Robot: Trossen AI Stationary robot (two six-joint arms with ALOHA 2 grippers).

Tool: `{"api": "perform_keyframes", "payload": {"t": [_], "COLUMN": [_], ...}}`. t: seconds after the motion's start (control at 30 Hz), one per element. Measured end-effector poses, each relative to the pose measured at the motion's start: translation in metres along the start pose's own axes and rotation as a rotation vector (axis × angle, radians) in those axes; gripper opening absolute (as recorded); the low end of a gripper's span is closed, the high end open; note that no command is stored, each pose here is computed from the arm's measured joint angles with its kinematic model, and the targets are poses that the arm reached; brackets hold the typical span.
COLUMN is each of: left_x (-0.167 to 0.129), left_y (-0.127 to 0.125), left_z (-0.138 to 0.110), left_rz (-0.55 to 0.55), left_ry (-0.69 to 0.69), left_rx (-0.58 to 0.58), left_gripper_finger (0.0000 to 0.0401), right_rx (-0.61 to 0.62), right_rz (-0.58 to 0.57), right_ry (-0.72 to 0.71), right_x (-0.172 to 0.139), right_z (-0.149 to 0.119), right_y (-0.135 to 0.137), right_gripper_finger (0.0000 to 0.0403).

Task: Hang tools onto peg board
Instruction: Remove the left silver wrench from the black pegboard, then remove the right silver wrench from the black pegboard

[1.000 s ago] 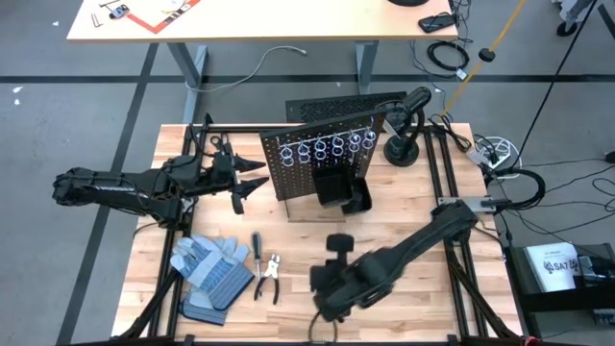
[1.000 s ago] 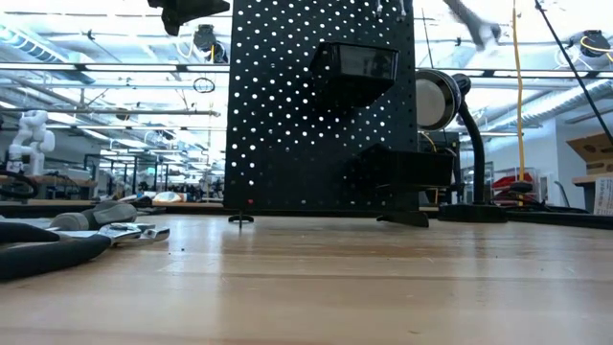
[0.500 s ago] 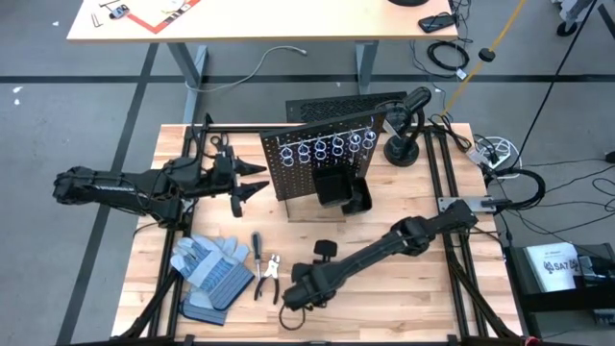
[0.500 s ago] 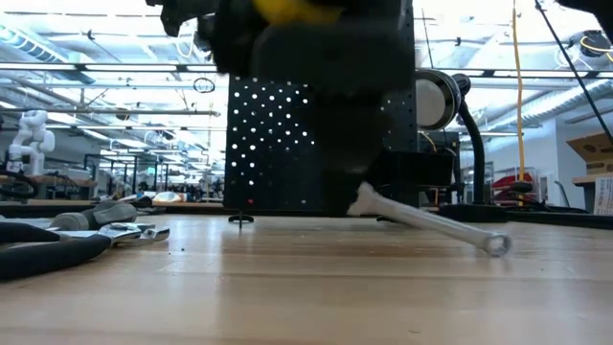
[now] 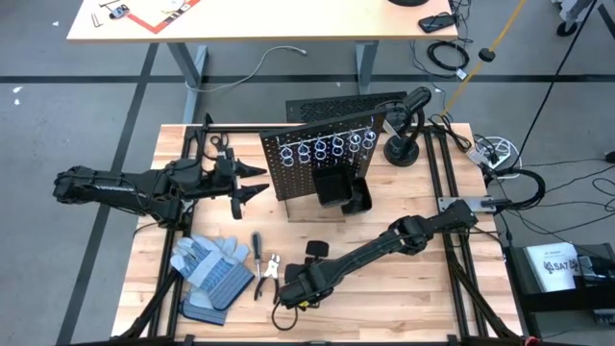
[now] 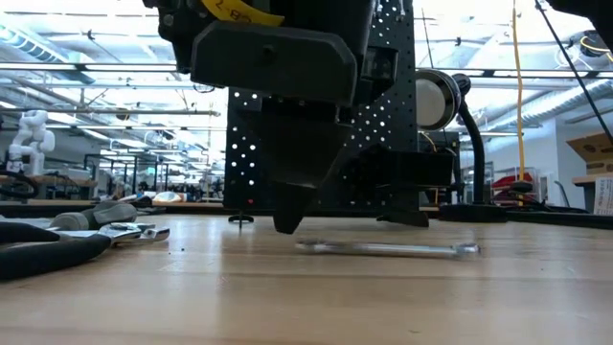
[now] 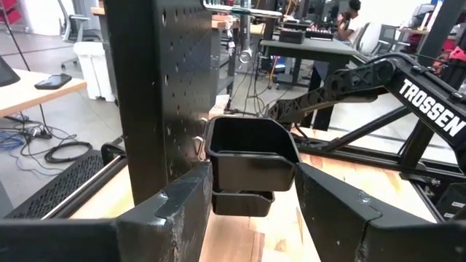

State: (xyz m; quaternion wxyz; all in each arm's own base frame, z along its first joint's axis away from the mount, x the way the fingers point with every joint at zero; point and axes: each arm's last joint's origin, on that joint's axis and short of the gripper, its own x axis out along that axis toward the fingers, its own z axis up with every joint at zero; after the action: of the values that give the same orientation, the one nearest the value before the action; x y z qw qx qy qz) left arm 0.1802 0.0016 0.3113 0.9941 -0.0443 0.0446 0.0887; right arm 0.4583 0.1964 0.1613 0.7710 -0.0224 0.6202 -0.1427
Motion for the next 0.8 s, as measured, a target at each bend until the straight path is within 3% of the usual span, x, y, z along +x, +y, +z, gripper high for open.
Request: {"api": "perform_keyframes", "payload": {"t": [0.17, 0.33, 0.57, 0.8], "left_x": [0.0, 0.0, 0.0, 0.0], "left_y": [0.0, 0.0, 0.0, 0.0], "left_z": [0.0, -0.001, -0.001, -0.001], "left_rz": [0.008, 0.009, 0.012, 0.012], "left_ry": [0.002, 0.006, 0.004, 0.005], "left_rx": [0.001, 0.002, 0.002, 0.003], "left_gripper_finger": [0.0206, 0.0206, 0.0206, 0.0206], "right_rx": [-0.047, -0.151, -0.197, -0.001], "right_rz": [0.0, -0.063, -0.23, -0.541], "right_ry": [-0.011, -0.111, -0.39, -0.749], "right_x": [-0.007, -0.047, -0.137, -0.238], "right_z": [-0.002, -0.006, -0.018, -0.046], "right_y": [0.001, -0.002, -0.024, -0.073], "right_gripper_finger": [0.0176, 0.0208, 0.0205, 0.0193]}}
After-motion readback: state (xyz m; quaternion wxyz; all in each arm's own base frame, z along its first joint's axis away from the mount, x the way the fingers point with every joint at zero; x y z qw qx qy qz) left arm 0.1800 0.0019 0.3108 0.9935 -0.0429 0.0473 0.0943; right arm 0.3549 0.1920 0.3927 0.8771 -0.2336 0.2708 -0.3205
